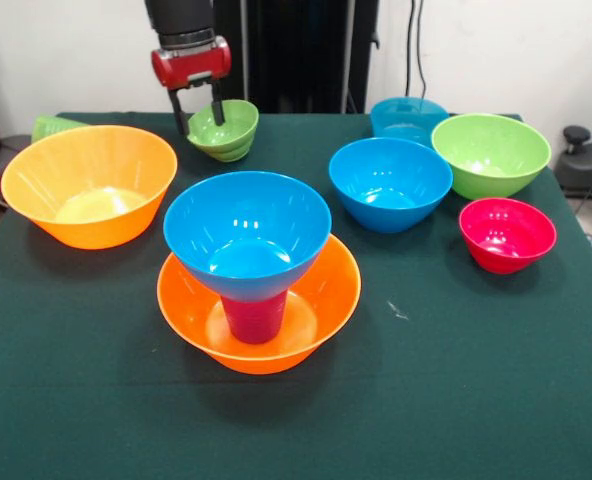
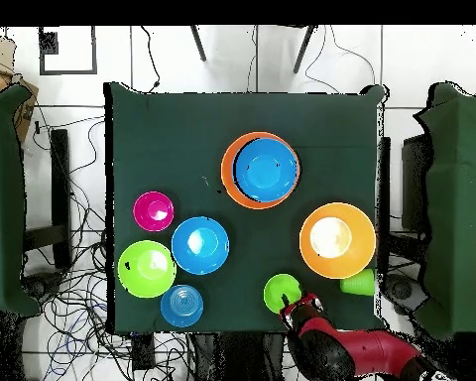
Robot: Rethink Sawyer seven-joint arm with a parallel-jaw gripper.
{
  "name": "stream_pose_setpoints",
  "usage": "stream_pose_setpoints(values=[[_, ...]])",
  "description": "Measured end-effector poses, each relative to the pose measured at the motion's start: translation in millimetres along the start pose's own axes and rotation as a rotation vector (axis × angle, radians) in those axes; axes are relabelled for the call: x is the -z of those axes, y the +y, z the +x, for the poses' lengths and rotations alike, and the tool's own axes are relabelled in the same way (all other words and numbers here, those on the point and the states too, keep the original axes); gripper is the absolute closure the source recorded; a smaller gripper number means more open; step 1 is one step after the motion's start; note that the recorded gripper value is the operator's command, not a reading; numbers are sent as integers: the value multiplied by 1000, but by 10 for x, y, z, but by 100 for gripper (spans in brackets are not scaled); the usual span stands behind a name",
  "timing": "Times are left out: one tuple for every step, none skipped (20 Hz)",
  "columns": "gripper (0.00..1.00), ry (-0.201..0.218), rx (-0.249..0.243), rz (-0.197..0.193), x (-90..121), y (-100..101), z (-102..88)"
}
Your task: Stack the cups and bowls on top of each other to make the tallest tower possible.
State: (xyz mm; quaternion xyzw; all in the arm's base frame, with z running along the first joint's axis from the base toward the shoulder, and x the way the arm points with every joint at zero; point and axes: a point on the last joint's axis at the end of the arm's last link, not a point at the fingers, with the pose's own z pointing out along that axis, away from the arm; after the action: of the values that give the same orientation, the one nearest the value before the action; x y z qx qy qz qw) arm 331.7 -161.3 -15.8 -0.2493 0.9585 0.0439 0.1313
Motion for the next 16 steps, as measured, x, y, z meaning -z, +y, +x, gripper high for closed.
stream_pose_setpoints(values=[[0, -1, 0, -2, -6, 8, -4], [0, -1, 1, -6, -15, 20, -6], [0, -1, 1, -9, -21, 33, -7], [0, -1, 2, -10, -24, 37, -9], [0, -1, 2, -12, -28, 44, -12], [0, -1, 3, -12, -29, 47, -14], [0, -1, 7, -13, -33, 54, -26], [0, -1, 9, -14, -34, 59, -30], [0, -1, 11, -14, -36, 64, -36], [0, -1, 13, -15, -38, 69, -44], [0, -1, 15, -15, -40, 73, -49], [0, -1, 20, -17, -45, 85, -65], [0, 0, 23, -18, -47, 93, -71], [0, 2, 27, -19, -49, 102, -77], [0, 3, 30, -19, -51, 110, -82], [0, 11, 41, -22, -56, 143, -95]])
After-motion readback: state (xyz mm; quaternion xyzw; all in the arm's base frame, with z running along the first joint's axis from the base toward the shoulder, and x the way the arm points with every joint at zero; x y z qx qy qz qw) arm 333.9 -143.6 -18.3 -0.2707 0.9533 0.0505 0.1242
